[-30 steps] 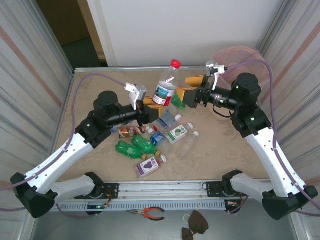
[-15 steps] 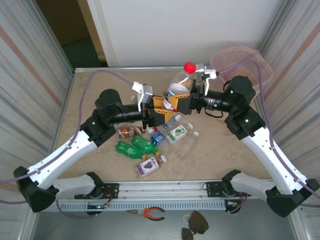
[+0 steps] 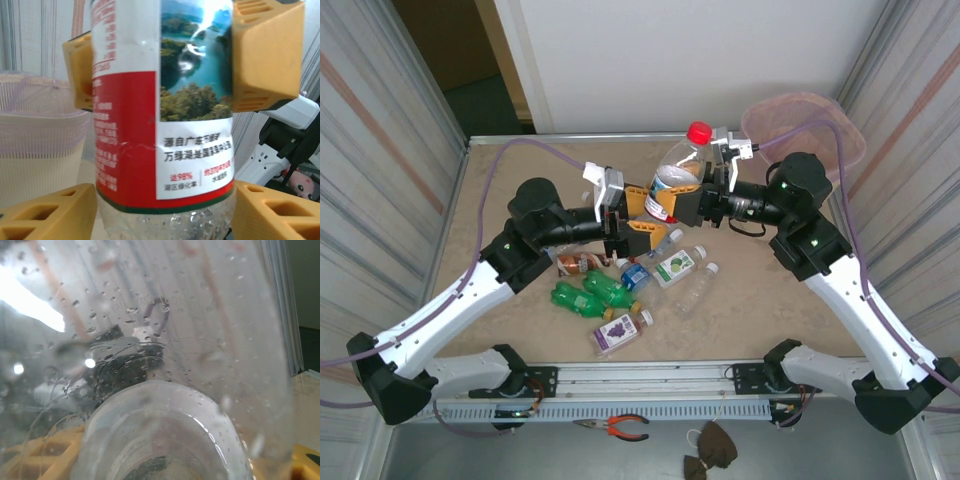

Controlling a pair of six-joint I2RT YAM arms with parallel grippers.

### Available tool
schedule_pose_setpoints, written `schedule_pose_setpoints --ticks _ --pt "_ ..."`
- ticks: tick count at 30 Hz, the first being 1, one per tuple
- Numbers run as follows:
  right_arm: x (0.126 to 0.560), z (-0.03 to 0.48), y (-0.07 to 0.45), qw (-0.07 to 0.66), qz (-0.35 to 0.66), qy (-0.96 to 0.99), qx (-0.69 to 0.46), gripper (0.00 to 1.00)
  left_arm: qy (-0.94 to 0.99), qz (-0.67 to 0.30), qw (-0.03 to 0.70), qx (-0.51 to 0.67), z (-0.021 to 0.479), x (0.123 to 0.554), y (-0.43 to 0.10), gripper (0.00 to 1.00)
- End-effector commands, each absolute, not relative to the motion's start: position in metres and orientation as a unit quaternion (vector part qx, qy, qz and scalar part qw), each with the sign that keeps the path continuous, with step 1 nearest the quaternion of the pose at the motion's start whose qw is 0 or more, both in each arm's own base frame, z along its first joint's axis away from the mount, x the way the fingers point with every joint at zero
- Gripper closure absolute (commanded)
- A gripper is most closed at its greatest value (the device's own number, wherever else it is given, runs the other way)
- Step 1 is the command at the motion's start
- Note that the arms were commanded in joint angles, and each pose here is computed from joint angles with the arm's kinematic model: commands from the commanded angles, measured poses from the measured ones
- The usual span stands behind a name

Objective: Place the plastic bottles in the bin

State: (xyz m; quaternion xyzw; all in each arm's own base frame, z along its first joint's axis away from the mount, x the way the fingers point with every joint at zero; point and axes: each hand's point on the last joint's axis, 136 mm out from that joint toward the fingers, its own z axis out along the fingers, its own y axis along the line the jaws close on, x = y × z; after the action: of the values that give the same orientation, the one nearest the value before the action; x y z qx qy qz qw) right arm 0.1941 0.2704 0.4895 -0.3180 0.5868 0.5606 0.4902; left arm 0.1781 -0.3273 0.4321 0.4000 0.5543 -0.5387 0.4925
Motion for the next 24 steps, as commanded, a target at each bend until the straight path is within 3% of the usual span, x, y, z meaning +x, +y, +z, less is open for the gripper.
schedule_pose_setpoints --ticks 1,5,11,24 --pt "0.186 0.513 0.260 0.525 0.546 0.570 -0.317 0.46 0.528 -0.537 0.515 0.410 0.451 0.169 -0.322 0.27" --pt "0.201 0.509 0.254 0.547 0.501 0.599 -0.302 0.46 0.541 -0.523 0.520 0.404 0.445 0.171 -0.317 0.25" --pt "0.260 0.491 0.217 0.581 0.368 0.687 -0.233 0.46 0.572 -0.494 0.527 0.390 0.432 0.178 -0.309 0.24" --pt "0.396 0.439 0.055 0.554 0.140 0.821 -0.020 0.47 0.719 -0.350 0.523 0.294 0.377 0.234 -0.280 0.23"
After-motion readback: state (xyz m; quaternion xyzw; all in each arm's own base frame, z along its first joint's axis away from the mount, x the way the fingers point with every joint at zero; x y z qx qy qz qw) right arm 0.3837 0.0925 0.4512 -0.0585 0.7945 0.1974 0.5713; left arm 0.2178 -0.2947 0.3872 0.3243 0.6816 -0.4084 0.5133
